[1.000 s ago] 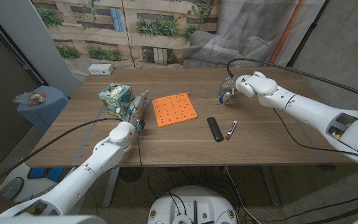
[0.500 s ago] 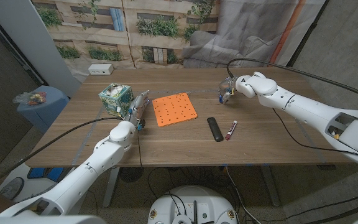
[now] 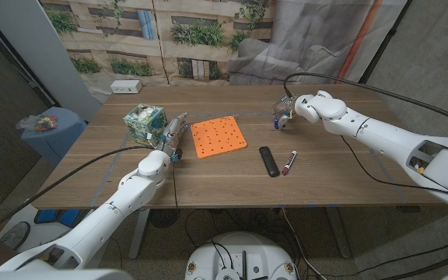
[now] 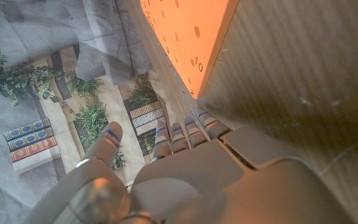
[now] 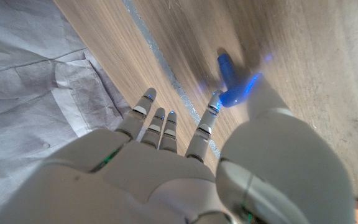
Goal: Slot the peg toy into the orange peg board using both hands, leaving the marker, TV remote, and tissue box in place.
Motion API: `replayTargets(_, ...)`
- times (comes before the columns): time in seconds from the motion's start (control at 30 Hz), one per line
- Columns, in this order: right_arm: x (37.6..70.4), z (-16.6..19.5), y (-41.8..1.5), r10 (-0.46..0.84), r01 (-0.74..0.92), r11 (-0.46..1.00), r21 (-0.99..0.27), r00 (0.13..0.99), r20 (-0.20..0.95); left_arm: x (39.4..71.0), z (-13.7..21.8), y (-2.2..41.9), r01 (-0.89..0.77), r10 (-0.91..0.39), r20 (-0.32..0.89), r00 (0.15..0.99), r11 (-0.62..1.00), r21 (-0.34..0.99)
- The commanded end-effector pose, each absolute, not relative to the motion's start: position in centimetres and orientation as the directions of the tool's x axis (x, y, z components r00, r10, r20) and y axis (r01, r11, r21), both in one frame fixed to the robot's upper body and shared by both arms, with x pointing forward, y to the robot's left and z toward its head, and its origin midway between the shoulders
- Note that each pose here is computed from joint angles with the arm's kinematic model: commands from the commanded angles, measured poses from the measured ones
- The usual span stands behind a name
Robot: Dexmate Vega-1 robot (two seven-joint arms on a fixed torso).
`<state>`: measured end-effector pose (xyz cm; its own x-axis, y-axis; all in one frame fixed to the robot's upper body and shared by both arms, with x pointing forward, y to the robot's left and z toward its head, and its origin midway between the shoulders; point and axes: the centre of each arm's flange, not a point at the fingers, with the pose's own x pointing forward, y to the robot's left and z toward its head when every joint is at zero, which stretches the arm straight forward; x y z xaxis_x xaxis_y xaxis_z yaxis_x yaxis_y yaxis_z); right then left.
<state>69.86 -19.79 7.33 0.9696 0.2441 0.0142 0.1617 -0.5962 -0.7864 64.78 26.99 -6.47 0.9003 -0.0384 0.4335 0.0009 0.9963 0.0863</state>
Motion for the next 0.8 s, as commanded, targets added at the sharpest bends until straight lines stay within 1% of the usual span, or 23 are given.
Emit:
replayTargets(0.03, 70.0, 7.4, -19.8, 0.253, 0.174, -0.587, -0.791, 0.967, 0.025, 65.0, -6.3, 26.9, 0.005, -0.042, 0.435, 0.900, 0.996, 0.086)
replayTargets(0.8, 68.7, 8.2, -20.4, 0.267, 0.201, -0.502, -0.841, 0.961, 0.070, 64.7, -6.1, 26.7, 0.009, -0.054, 0.443, 0.895, 0.995, 0.104)
